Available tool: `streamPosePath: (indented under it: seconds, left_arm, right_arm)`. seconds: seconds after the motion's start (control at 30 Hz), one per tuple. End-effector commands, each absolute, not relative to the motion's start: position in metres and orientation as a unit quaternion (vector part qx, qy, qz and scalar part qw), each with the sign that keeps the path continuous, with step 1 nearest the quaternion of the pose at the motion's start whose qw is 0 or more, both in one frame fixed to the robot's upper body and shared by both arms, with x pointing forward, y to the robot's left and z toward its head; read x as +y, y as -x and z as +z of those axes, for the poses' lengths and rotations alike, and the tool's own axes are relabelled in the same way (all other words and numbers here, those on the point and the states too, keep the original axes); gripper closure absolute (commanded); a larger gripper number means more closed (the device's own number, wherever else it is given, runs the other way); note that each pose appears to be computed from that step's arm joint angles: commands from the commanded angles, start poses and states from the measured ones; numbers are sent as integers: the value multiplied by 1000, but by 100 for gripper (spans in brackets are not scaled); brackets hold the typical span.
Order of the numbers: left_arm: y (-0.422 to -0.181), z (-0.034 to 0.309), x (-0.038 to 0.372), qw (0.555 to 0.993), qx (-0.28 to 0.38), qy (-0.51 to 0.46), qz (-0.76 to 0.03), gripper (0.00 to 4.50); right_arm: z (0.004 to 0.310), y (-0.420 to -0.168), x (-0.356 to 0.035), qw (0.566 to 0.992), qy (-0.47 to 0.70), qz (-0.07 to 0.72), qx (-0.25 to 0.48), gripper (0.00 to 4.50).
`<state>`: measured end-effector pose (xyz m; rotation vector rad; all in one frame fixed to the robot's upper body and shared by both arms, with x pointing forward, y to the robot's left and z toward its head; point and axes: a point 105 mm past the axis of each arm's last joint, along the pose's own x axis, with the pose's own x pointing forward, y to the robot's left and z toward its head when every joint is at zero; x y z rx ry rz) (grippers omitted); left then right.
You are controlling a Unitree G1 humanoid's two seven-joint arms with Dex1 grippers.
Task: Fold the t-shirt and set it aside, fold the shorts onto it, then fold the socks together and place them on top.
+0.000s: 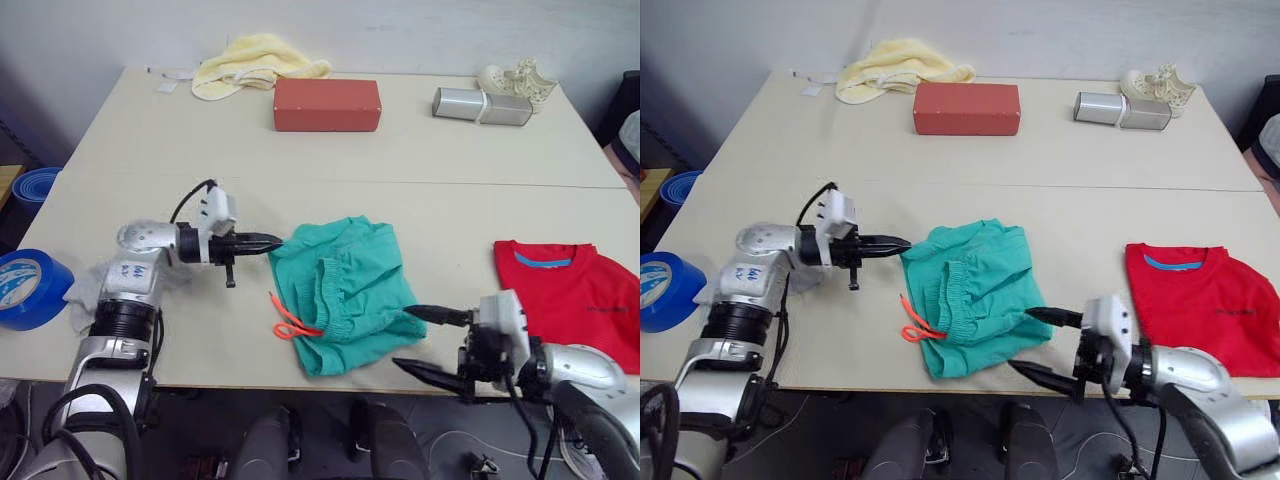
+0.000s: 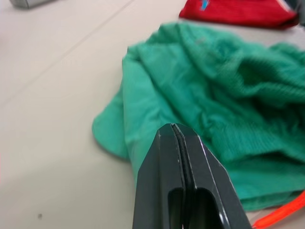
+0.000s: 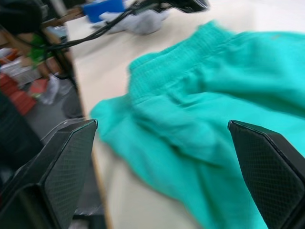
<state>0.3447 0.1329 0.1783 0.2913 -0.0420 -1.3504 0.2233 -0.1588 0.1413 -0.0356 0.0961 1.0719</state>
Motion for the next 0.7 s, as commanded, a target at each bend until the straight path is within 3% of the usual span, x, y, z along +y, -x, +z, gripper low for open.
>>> streamPosePath:
  seconds: [0.03, 0.2, 0.3, 0.37, 0.5, 0.7]
  left_arm:
    - [-328, 213, 107, 730, -90, -123, -666, 450]
    - [-324, 215, 102, 726, -93, -123, -670, 450]
    - [-299, 195, 50, 652, -94, -152, -737, 450]
    - [-294, 177, 42, 635, -85, -176, -748, 450]
    - [-296, 163, 31, 641, -86, -181, -741, 450]
    - [-306, 139, 33, 675, -48, -210, -705, 450]
  right_arm:
    - [157, -240, -174, 884, -15, 467, 14, 2]
    - [158, -242, -175, 885, -28, 464, 23, 2]
    - [137, -255, -192, 886, -125, 424, 144, 2]
    - [139, -266, -192, 885, -176, 397, 166, 2]
    - [140, -274, -184, 853, -244, 419, 196, 2]
    - [118, -293, -183, 848, -250, 381, 273, 2]
